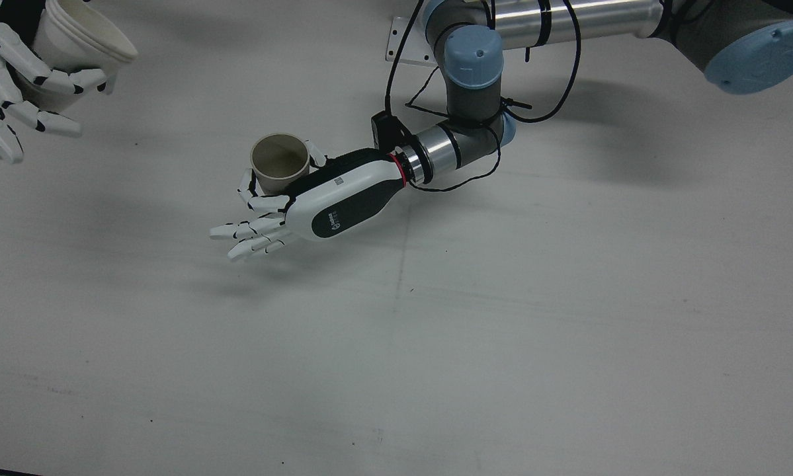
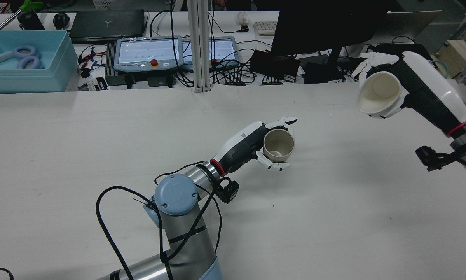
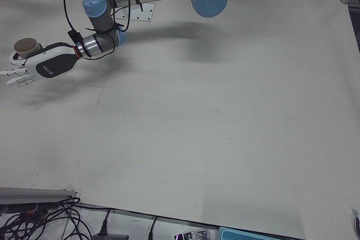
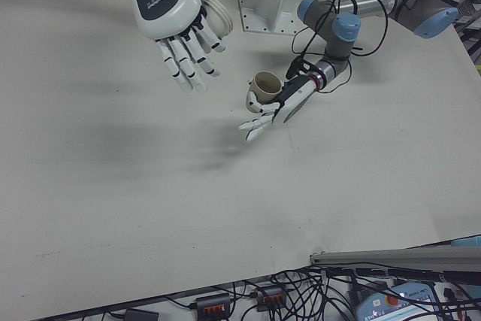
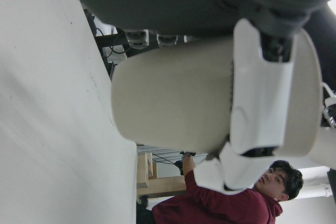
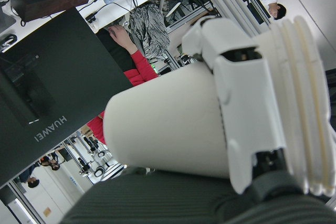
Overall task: Pour water
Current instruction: 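Move the right hand away and open it, releasing its cup, then carry the left hand's cup back and lower it onto the table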
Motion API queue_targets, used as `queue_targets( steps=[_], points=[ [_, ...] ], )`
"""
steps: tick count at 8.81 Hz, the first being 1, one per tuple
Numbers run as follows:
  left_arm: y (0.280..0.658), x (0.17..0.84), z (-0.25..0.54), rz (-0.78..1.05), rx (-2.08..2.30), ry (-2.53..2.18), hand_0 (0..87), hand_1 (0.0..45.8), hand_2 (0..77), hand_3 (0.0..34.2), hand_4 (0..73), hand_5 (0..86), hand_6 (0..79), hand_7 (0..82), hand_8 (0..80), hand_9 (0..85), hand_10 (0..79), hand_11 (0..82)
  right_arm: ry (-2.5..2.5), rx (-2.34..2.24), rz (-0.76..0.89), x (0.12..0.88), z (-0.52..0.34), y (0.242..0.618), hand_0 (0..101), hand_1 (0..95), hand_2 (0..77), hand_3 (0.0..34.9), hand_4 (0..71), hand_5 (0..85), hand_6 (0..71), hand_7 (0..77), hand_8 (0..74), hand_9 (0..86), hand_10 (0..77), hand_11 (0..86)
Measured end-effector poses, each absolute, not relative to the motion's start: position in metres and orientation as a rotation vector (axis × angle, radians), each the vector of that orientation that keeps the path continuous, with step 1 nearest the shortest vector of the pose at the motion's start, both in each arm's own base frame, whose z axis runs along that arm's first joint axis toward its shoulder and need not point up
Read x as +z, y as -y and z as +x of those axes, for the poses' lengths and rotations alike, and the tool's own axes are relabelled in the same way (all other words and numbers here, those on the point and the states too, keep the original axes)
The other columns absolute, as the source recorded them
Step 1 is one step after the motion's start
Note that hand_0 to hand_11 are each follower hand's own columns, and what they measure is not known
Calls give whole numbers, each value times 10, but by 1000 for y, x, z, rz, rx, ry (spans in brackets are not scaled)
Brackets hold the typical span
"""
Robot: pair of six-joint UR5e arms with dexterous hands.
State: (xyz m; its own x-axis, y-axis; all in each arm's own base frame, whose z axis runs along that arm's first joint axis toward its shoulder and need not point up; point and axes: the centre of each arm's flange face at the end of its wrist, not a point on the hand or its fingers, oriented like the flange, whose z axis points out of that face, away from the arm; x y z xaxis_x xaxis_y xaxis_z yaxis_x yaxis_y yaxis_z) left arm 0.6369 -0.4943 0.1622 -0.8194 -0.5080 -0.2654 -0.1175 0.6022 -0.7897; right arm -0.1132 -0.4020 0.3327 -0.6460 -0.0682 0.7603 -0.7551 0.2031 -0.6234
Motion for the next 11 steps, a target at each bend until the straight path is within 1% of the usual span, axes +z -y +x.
queue_targets(
  steps=[1, 2, 3, 4, 5, 6, 7, 8, 9, 10, 11],
  points=[
    [511, 178, 619, -511, -1154, -2344, 650, 245, 355, 45, 327, 535, 82, 131, 22, 27, 16, 55, 1906, 1562, 702, 348, -92, 402, 798, 202, 415, 0, 616, 458, 420, 338, 169, 175, 109, 191],
    [530, 199, 599, -512, -1200, -2330, 651, 245, 355, 45, 327, 535, 93, 125, 22, 27, 16, 55, 1911, 1625, 666, 361, -71, 400, 799, 251, 322, 0, 638, 404, 425, 338, 180, 185, 114, 207],
    [551, 224, 577, -496, -1240, -2317, 648, 245, 355, 44, 327, 540, 93, 125, 22, 27, 16, 55, 1914, 1662, 652, 370, -53, 400, 725, 267, 273, 0, 644, 316, 409, 322, 180, 185, 120, 207],
    [575, 256, 548, -469, -1268, -2303, 648, 245, 355, 44, 327, 540, 93, 125, 22, 27, 16, 55, 1933, 1667, 643, 375, -39, 403, 619, 278, 240, 0, 595, 300, 393, 300, 191, 207, 131, 213],
    [600, 284, 515, -435, -1286, -2303, 648, 240, 355, 44, 327, 540, 93, 114, 22, 22, 16, 71, 1958, 1653, 629, 381, -30, 411, 567, 142, 153, 0, 513, 256, 371, 284, 218, 262, 153, 229],
    [627, 309, 477, -392, -1300, -2314, 648, 240, 355, 44, 327, 540, 93, 120, 22, 22, 27, 71, 1977, 1635, 609, 392, -22, 421, 567, 142, 153, 0, 365, 245, 365, 278, 240, 284, 164, 245],
    [653, 341, 431, -337, -1315, -2330, 655, 240, 355, 43, 327, 540, 93, 120, 22, 22, 27, 71, 1990, 1620, 583, 414, -16, 430, 565, 142, 185, 0, 382, 245, 387, 278, 256, 300, 153, 245],
    [669, 373, 391, -289, -1335, -2340, 647, 240, 360, 43, 327, 540, 93, 114, 27, 22, 22, 71, 2009, 1601, 563, 440, -11, 437, 565, 142, 185, 0, 382, 245, 387, 278, 256, 300, 153, 245],
    [678, 402, 358, -252, -1355, -2348, 639, 240, 360, 43, 327, 540, 104, 136, 22, 22, 27, 71, 2034, 1581, 533, 471, -8, 447, 565, 191, 114, 0, 382, 245, 387, 278, 251, 305, 153, 235],
    [682, 424, 335, -226, -1370, -2355, 635, 235, 360, 43, 327, 540, 104, 131, 22, 22, 27, 76, 2047, 1581, 503, 501, -5, 455, 564, 147, 104, 0, 355, 218, 382, 278, 256, 316, 169, 251],
    [680, 449, 320, -210, -1383, -2353, 633, 235, 360, 44, 327, 535, 104, 131, 22, 22, 27, 76, 2040, 1596, 487, 529, -1, 459, 565, 169, 104, 0, 355, 235, 382, 300, 278, 333, 169, 262]
  ],
)
